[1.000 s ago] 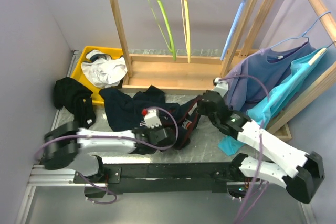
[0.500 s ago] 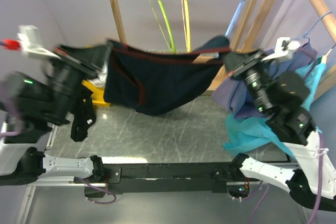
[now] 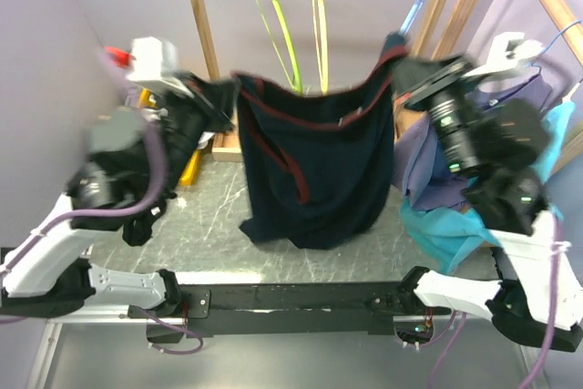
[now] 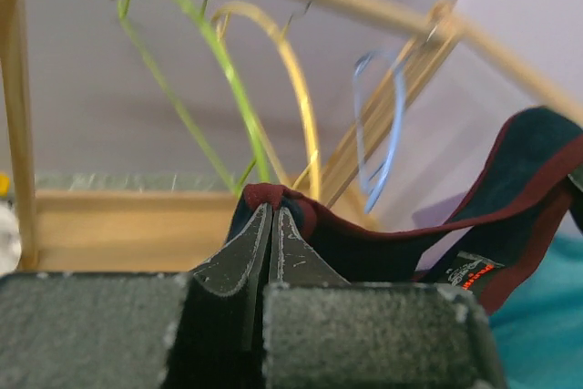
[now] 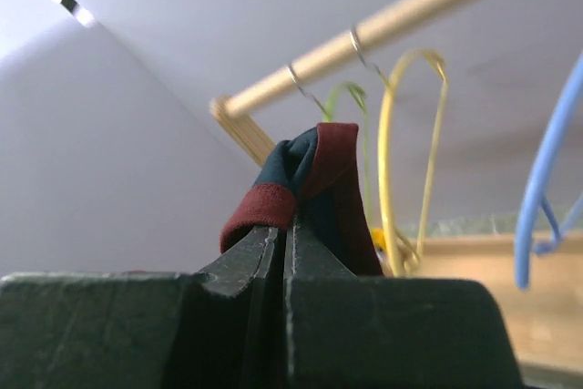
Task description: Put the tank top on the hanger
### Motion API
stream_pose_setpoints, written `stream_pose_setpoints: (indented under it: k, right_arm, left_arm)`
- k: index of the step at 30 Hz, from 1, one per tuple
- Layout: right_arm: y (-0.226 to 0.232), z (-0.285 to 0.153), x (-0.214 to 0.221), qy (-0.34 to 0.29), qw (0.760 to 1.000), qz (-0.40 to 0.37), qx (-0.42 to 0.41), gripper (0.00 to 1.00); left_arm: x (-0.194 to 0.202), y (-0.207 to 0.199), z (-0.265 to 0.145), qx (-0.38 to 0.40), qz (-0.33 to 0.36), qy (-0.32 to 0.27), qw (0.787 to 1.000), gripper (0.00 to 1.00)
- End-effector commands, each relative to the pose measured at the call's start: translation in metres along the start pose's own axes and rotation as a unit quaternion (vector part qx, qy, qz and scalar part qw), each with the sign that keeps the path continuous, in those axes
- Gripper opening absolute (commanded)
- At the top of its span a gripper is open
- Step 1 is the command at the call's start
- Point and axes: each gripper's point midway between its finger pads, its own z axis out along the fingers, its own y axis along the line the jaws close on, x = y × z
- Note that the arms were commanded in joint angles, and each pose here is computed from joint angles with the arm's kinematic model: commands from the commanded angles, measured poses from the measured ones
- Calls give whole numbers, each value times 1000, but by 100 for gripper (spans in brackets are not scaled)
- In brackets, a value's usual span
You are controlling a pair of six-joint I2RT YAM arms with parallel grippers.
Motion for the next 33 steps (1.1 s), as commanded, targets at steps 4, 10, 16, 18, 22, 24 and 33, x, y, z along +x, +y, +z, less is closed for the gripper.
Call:
stream_pose_setpoints:
  k: [4,10,16,18,22,24,33]
  right_arm:
    - [-95,-30,175,174,982,-18,66,0]
    - [-185,-91,282,264,953,-19,145,0]
    - [-235,-125,352,336,922,-37,191,12]
    - [-241,-129,356,341,918,-53,194,41]
    - [-238,-126,348,339,919,-74,187,60]
    - [-237,-125,344,340,918,-84,186,67]
    - [-217,-117,322,329,926,-87,166,77]
  left_arm:
    - [162,82,-17,-36,-9,165,986,1]
    - [282,146,-58,-66,-47,280,957,1]
    - [325,158,-61,-82,-45,336,937,18]
    - [320,161,-60,-94,-30,336,937,32]
    - [250,133,-37,-68,-21,274,959,52]
    - [225,128,-23,-78,-4,251,965,60]
    - [77,66,88,-90,32,122,988,60]
